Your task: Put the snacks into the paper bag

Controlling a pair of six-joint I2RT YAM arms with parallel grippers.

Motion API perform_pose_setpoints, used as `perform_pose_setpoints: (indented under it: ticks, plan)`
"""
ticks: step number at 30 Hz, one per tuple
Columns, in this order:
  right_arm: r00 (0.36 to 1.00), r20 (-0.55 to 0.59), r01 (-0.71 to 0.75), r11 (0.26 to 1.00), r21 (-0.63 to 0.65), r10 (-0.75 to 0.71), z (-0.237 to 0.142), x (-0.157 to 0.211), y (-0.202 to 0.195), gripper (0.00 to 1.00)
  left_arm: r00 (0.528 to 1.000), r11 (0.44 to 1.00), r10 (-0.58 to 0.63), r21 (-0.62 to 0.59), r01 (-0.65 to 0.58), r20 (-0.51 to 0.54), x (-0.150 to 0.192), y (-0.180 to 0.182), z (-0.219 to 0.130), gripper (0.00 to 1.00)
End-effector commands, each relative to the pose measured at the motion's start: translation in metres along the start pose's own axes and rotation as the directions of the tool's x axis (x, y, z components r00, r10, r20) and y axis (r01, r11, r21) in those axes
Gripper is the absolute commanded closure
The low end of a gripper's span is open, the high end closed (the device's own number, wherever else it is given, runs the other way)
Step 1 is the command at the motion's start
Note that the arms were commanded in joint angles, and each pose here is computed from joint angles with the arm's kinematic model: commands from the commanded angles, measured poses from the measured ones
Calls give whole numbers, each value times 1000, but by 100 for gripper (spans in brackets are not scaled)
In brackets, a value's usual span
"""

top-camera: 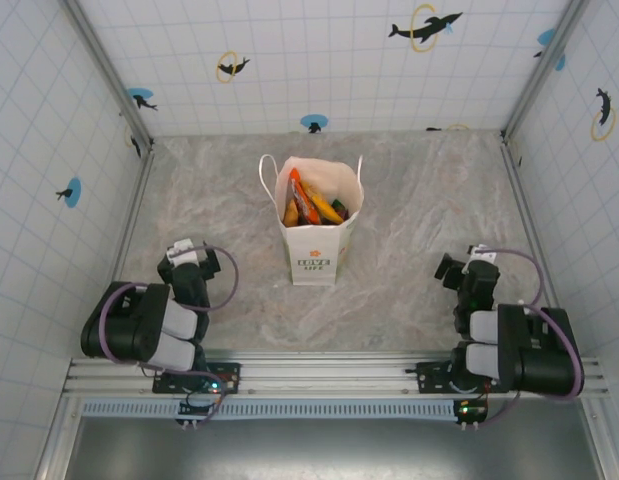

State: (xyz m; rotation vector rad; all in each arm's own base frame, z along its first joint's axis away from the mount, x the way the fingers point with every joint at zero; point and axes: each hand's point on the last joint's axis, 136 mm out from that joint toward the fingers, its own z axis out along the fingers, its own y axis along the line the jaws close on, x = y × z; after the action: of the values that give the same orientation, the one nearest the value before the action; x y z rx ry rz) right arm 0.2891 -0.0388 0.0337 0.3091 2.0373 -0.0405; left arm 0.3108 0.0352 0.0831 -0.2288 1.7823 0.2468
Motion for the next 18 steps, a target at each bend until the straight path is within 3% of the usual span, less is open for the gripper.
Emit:
perform_pose_setpoints:
  ticks: [1,5,7,10,14,18]
  plan:
    - [995,93,-30,993,-112,41,5,-27,16,0,990,997,-23,75,13,141,-14,5,-39,2]
    - [991,132,29,972,-232,2,2,-29,41,0,999,999,-47,-21,47,-25,12,12,-1,2]
    - [989,137,83,975,-207,-55,-1,-22,44,0,994,996,-87,5,88,-60,20,14,-2,2]
    - [960,262,154,970,-187,-101,-21,-30,49,0,995,996,-85,-1,86,-43,16,15,-3,2]
    - [973,183,158,982,-99,-138,-2,-22,42,0,997,998,-67,1,67,-50,17,13,-2,2]
    - [984,141,125,984,-127,-106,3,-18,40,0,997,998,-66,3,66,-51,17,13,-2,2]
